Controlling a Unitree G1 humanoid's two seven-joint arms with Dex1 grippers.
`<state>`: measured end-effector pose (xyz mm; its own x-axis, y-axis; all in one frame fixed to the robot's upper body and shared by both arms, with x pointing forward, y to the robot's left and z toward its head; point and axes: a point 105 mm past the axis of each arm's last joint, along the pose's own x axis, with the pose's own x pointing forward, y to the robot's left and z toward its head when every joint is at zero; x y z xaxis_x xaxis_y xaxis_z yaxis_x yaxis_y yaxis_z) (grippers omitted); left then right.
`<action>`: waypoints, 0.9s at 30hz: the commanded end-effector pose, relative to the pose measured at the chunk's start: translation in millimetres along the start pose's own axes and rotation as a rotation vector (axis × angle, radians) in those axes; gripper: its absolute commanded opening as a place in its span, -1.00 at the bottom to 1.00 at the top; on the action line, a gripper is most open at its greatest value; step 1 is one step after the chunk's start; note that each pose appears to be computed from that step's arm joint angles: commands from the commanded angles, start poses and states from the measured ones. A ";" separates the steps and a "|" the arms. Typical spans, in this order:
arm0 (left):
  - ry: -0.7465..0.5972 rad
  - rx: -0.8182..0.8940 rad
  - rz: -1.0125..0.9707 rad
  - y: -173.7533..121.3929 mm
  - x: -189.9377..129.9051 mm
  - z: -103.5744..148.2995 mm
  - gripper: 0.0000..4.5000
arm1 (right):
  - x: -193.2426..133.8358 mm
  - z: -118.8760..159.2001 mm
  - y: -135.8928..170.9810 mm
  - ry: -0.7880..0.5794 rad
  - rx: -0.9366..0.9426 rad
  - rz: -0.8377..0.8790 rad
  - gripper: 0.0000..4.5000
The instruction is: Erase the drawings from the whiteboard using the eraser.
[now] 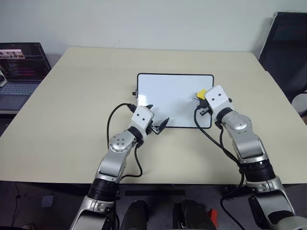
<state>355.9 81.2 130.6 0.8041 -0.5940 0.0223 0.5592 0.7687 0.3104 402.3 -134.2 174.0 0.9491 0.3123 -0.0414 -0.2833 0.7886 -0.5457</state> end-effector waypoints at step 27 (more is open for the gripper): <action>-0.048 0.022 0.035 2.0 -7.5 15.6 1.00 | -7.8 -22.5 51.2 0.072 -0.019 0.164 -0.55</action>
<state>350.2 87.6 127.5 0.8219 -0.5694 0.0158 0.5380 0.7851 0.3068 384.8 -102.7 124.6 0.8895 0.4152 -0.1909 -0.4488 0.7153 -0.5356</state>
